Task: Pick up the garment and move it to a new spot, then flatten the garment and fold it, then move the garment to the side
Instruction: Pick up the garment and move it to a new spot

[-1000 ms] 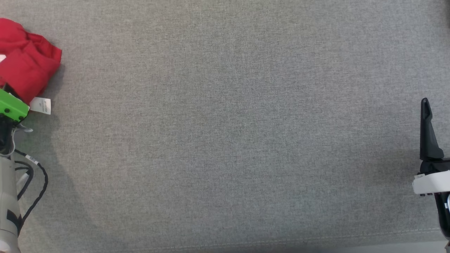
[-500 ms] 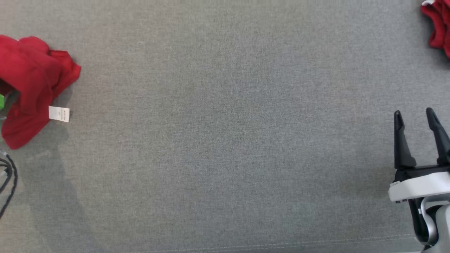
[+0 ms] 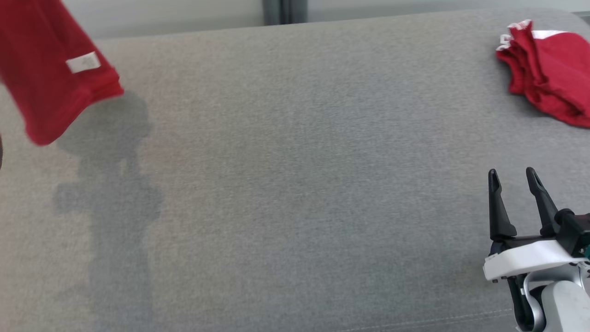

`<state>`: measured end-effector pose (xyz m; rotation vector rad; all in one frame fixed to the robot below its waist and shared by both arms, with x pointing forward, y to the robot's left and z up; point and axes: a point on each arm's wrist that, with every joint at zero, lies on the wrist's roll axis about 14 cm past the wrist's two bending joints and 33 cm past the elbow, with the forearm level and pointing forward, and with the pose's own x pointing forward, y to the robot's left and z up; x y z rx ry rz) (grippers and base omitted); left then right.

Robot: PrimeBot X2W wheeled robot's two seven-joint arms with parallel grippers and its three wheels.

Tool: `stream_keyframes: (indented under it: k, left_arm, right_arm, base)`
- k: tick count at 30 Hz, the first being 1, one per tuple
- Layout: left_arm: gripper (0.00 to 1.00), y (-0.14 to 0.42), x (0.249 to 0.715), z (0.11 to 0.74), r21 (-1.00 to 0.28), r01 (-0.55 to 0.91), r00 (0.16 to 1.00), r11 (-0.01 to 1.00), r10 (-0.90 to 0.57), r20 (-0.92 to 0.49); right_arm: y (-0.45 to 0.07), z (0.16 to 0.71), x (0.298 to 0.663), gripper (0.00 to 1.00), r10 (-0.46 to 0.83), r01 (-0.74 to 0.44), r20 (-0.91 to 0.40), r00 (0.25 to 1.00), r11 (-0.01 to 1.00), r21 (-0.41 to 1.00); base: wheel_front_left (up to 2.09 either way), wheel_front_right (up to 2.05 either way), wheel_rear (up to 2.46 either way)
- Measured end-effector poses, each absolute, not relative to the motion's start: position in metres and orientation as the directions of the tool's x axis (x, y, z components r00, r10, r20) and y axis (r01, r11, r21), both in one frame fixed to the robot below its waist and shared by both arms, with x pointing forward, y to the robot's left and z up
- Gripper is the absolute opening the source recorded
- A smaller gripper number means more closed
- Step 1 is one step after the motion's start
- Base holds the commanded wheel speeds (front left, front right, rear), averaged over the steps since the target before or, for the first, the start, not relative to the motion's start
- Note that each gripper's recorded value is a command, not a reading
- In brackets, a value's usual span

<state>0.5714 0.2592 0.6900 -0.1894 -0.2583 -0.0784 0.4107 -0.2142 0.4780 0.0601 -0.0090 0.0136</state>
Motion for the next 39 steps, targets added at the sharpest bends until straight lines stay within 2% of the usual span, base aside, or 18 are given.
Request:
stream_keyframes:
  k: [10,16,19,26,33,39]
  left_arm:
    - [0.0,0.095,0.573,0.783,-0.091,0.461,0.82,0.883,-0.385,0.423]
    - [0.0,0.01,0.564,0.792,-0.105,0.617,0.726,0.78,-0.514,0.457]
    - [0.0,-0.016,0.567,0.764,-0.128,0.647,0.724,0.751,-0.554,0.41]
    - [0.0,-0.028,0.566,0.623,-0.265,0.605,0.796,0.751,-0.578,0.18]
    - [0.0,0.018,0.516,0.489,-0.342,0.457,0.856,0.821,-0.51,-0.081]
    - [0.0,0.038,0.466,0.437,-0.372,0.387,0.859,0.844,-0.476,-0.186]
  right_arm:
    - [-0.253,0.496,0.376,1.0,-0.126,0.122,0.05,0.991,0.989,0.078]
    - [-0.274,0.502,0.357,1.0,-0.204,0.198,0.061,0.977,0.977,0.08]
    - [-0.282,0.504,0.352,1.0,-0.23,0.225,0.064,0.971,0.971,0.079]
    - [-0.285,0.5,0.354,1.0,-0.24,0.235,0.052,0.969,0.969,0.074]
    - [-0.275,0.499,0.359,1.0,-0.206,0.202,0.05,0.977,0.976,0.078]
    - [-0.261,0.499,0.362,1.0,-0.163,0.158,0.053,0.985,0.984,0.088]
  base:
    - [0.0,0.0,0.0]
    - [0.0,0.0,0.0]
    - [0.0,0.0,0.0]
    - [0.0,0.0,0.0]
    - [0.0,0.0,0.0]
    - [0.0,0.0,0.0]
